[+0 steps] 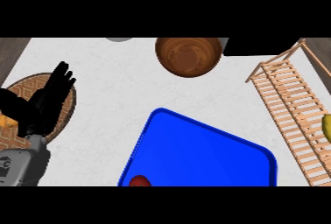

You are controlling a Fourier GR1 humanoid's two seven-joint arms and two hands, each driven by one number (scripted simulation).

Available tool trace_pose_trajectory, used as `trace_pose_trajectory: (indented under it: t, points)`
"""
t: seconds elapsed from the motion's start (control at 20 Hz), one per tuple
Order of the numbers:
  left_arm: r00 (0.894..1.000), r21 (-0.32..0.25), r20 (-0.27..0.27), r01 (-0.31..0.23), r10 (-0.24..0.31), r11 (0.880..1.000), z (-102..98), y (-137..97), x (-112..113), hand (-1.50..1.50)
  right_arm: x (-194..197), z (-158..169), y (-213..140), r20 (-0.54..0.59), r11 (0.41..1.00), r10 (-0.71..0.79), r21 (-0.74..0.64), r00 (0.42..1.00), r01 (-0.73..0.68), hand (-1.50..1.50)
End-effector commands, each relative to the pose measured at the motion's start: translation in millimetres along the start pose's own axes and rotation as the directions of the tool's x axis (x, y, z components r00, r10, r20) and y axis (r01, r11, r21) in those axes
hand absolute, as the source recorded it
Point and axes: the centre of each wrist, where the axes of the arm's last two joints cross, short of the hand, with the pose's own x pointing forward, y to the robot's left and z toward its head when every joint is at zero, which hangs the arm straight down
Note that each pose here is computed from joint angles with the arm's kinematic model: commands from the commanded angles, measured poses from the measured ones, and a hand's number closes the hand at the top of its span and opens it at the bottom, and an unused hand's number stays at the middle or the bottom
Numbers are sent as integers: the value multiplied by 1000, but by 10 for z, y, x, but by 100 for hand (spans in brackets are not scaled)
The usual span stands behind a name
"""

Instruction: Pick the lemon from the tray and place it in the tiered shelf

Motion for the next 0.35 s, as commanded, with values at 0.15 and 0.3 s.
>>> trace_pose_trajectory:
  t: [0.15,0.3]
  points:
    - [1000,-14,4,-9,9,1000,26,-8,-69,0,-68,415,-488,123,995,46,79,991,-56,-150]
    - [1000,-23,9,1,-1,1000,74,78,19,0,93,464,-587,149,987,91,121,985,-109,-150]
